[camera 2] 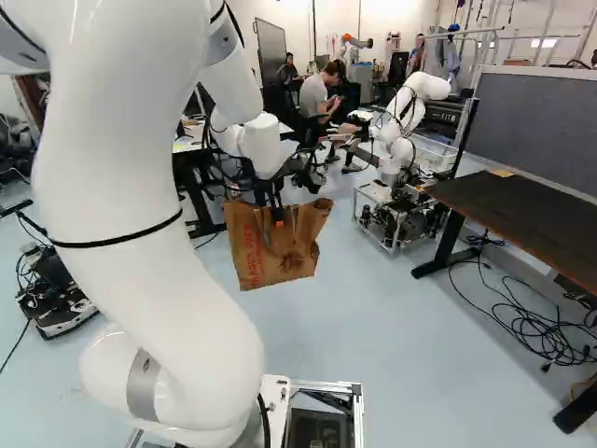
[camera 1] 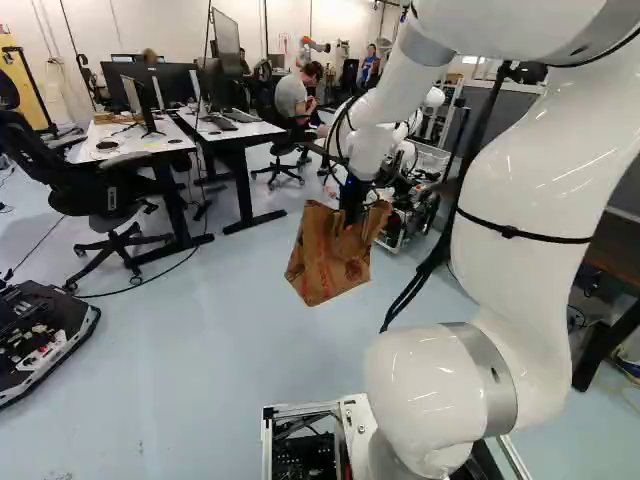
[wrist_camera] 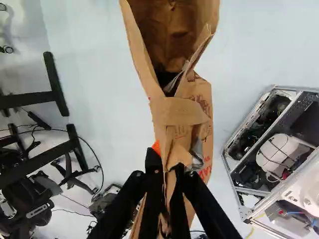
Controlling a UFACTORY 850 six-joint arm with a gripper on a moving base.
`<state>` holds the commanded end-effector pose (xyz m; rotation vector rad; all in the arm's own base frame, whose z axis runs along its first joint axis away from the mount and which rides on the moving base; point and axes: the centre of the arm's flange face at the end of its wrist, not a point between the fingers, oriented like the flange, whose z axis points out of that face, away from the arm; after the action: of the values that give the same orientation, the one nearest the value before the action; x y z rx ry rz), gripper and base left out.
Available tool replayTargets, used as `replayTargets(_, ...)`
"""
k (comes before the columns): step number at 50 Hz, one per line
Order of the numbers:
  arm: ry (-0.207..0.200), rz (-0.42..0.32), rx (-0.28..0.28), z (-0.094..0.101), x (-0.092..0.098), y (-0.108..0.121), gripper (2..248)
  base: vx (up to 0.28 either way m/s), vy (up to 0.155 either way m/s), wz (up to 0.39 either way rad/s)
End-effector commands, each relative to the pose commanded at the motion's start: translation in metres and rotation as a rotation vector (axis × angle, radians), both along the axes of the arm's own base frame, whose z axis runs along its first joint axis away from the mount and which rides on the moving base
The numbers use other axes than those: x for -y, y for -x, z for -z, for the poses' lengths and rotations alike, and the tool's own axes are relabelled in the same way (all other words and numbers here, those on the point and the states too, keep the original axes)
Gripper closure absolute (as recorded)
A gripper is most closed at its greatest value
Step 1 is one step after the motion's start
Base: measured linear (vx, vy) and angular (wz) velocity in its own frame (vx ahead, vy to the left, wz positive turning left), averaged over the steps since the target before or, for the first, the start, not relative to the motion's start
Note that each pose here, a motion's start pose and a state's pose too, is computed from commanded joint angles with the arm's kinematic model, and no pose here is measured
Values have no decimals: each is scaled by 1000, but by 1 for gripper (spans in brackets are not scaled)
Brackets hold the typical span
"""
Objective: Pick up the bag on the ground and place it on the table
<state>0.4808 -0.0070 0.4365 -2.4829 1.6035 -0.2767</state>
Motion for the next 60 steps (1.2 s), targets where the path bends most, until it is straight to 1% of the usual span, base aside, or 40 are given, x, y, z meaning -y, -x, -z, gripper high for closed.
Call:
replayTargets(12,28,-32,34,-17,1,-4,229,0,0,0)
replayTargets(25,44,-51,45,-34,2,-6,229,0,0,0)
replayTargets(48,61,-74,24,-64,3,-7,229,0,0,0)
replayTargets(60,71,-86,-1,-79,3,-6,229,0,0,0)
